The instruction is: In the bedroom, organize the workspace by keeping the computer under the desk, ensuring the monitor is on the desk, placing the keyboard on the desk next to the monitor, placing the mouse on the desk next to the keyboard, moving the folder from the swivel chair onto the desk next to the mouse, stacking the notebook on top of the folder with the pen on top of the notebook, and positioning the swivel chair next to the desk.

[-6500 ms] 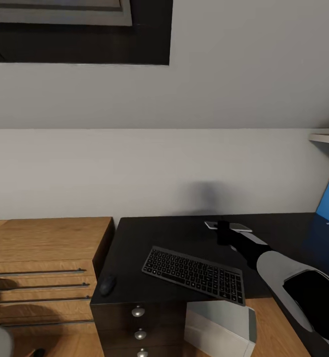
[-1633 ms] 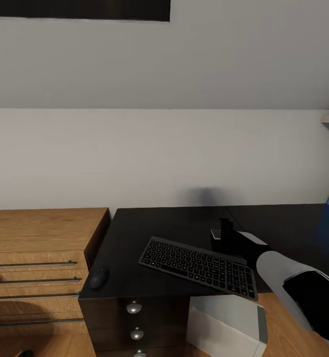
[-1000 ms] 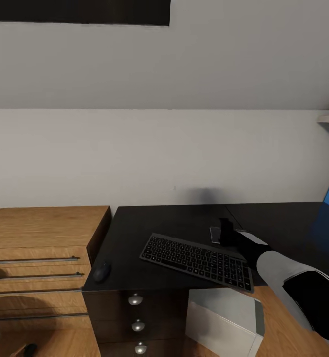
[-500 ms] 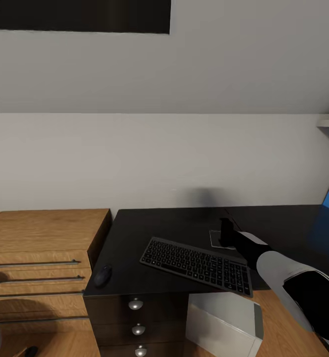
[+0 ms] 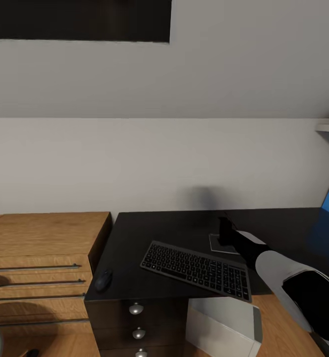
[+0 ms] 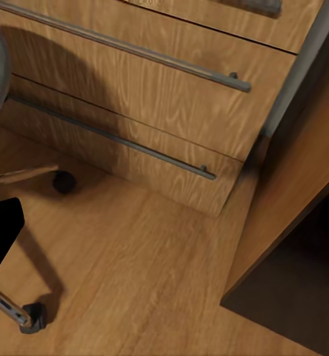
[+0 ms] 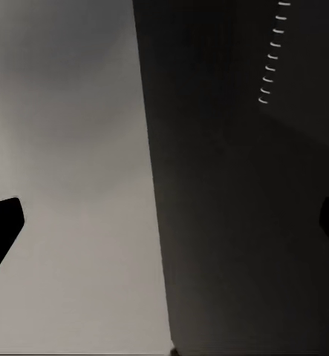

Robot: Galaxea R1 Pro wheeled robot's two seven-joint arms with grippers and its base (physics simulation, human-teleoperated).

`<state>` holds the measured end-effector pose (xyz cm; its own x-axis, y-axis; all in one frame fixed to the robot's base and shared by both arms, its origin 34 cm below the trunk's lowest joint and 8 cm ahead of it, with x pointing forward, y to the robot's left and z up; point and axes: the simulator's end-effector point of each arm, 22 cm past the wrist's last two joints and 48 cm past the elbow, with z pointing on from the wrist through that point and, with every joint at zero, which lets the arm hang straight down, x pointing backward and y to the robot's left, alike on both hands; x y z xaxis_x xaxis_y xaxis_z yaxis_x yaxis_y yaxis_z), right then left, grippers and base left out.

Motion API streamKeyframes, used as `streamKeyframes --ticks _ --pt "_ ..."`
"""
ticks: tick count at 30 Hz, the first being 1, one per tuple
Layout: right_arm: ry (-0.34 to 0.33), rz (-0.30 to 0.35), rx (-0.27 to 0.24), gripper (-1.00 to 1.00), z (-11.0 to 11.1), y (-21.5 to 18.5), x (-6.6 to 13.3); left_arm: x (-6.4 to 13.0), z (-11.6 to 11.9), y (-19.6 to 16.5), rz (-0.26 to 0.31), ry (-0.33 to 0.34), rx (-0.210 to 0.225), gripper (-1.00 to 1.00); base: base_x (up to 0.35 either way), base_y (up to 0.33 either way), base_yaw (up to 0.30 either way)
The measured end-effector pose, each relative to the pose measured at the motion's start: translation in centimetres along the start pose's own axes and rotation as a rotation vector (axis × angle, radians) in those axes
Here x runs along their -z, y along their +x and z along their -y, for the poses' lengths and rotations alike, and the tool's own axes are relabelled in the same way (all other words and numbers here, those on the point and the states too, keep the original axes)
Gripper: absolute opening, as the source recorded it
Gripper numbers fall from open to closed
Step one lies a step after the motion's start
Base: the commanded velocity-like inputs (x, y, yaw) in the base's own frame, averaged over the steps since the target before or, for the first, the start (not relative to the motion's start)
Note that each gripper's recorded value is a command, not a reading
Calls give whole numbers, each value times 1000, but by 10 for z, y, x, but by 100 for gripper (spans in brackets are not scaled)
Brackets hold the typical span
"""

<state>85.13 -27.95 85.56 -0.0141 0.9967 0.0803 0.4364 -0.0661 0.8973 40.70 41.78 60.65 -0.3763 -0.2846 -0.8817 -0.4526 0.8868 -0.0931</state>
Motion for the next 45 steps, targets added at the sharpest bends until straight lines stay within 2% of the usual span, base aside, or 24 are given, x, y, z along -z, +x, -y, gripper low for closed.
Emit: streamKeyframes --ticks 4,5,6,11,14,15,16,17,18,21,22,27,28,31,34,36,39,45 --pt "3 -4 36 100 -6 4 2 3 1 -6 -1 0 0 100 0 0 0" --pt "3 -7 66 100 -8 6 3 3 1 -8 -1 1 0 100 0 0 0" --pt "3 -7 67 100 -9 6 4 4 2 -9 -1 1 0 100 0 0 0" --pt "-43 -30 217 100 -41 26 8 8 3 -15 -5 1 -1 100 0 0 0" --pt "-83 -30 329 100 -65 40 12 11 3 -18 -10 1 0 100 0 0 0" --pt "-97 -19 417 100 -76 48 14 12 4 -17 -14 2 0 100 0 0 0" --pt "-99 -8 468 100 -81 51 16 13 4 -18 -15 2 1 100 0 0 0" --pt "-83 42 629 100 -85 57 19 13 4 -16 -19 3 1 100 0 0 0" --pt "-76 68 688 100 -86 57 20 13 4 -16 -20 3 1 100 0 0 0" --pt "-65 159 834 100 -94 60 28 14 5 -15 -22 4 0 100 0 0 0" --pt "-67 212 908 100 -102 66 36 14 5 -15 -22 4 0 100 0 0 0" --pt "-90 304 1065 100 -115 97 66 14 5 -15 -22 5 0 100 0 0 0" --pt "-99 334 1122 100 -118 109 80 14 5 -15 -22 5 0 100 0 0 0" --pt "-116 374 1190 100 -125 123 103 14 5 -15 -23 6 0 100 0 0 0" --pt "-140 387 1234 100 -130 138 125 14 6 -14 -23 6 0 100 0 0 0" --pt "-171 373 1270 100 -130 157 144 14 6 -14 -23 6 1 100 0 0 0" --pt "-246 280 1343 100 -103 203 179 14 6 -15 -22 6 0 100 0 0 0" --pt "-286 243 1357 100 -97 220 193 14 4 -15 -22 3 0 100 0 0 0"
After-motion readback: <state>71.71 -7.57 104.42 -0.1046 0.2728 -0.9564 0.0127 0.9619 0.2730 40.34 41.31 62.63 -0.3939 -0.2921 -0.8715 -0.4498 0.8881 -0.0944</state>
